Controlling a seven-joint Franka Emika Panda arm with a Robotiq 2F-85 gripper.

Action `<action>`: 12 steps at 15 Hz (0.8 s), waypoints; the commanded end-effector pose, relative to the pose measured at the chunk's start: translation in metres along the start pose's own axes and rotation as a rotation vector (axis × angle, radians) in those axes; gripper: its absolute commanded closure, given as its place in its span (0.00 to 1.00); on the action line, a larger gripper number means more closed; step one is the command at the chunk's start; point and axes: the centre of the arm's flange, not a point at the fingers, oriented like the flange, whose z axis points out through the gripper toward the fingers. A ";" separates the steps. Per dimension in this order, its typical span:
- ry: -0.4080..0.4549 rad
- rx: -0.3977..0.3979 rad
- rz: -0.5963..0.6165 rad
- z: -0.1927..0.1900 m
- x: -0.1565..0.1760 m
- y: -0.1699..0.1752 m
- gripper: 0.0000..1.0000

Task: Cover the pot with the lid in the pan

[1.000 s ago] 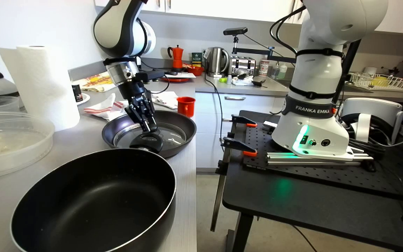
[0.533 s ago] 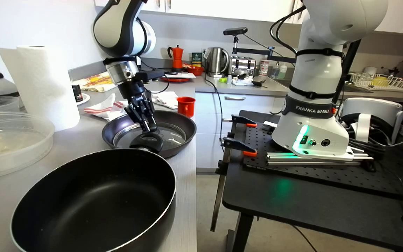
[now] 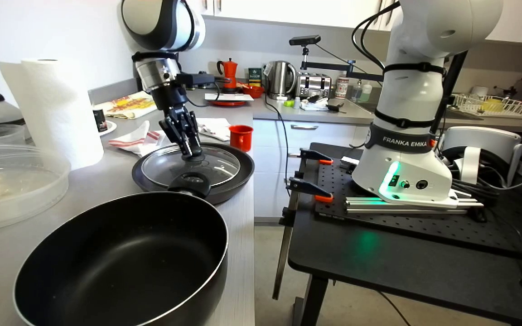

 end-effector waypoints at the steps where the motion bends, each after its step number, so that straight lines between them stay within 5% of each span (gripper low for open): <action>1: 0.042 -0.009 0.004 -0.036 -0.036 -0.010 0.75; 12: 0.138 -0.004 0.061 -0.098 -0.066 0.013 0.75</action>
